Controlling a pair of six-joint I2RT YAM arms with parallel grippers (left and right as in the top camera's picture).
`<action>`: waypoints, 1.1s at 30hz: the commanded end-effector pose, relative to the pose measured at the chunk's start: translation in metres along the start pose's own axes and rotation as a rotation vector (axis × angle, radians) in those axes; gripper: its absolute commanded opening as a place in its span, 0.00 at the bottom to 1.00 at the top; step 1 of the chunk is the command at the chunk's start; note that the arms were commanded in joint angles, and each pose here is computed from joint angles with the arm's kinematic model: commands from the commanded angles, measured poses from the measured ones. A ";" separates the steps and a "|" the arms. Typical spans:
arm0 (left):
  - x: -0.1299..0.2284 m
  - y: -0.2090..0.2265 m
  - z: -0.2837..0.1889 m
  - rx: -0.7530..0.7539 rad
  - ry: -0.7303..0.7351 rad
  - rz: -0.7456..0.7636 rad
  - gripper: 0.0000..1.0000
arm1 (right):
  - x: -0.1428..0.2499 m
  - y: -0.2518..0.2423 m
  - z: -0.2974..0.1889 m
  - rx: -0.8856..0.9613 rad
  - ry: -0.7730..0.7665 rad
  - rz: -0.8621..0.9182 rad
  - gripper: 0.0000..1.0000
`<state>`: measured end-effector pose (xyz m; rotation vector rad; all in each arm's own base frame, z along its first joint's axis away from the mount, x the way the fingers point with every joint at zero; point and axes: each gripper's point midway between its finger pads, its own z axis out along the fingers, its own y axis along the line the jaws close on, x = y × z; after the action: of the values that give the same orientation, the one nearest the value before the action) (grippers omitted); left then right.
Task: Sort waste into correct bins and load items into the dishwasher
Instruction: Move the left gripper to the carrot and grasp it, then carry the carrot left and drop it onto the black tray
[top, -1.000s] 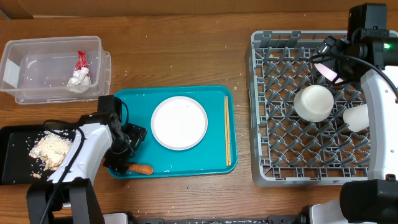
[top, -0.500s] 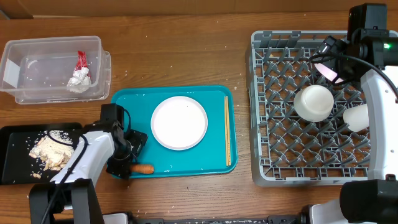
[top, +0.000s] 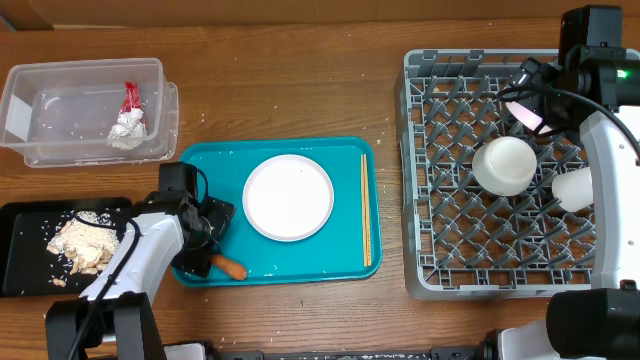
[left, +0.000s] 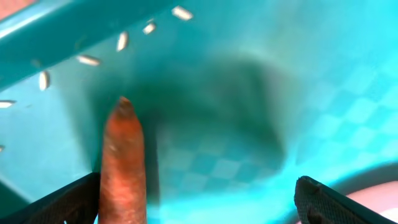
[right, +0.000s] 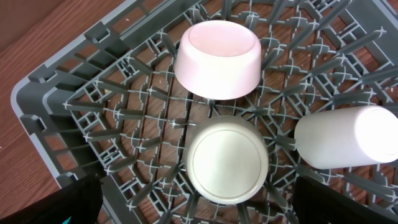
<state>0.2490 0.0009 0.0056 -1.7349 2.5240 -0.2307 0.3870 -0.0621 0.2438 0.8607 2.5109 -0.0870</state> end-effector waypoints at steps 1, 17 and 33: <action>0.000 0.004 0.007 -0.008 0.007 -0.015 1.00 | -0.008 0.000 -0.012 -0.011 -0.043 0.008 1.00; 0.014 0.017 0.006 -0.060 0.064 0.029 0.41 | -0.008 0.000 -0.012 -0.010 -0.043 0.008 1.00; 0.017 0.001 0.003 0.005 0.097 0.132 0.30 | -0.008 0.000 -0.012 -0.010 -0.043 0.008 1.00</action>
<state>0.2383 -0.0094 0.0033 -1.6864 2.6269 -0.2721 0.3869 -0.0620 0.2438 0.8607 2.5114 -0.0867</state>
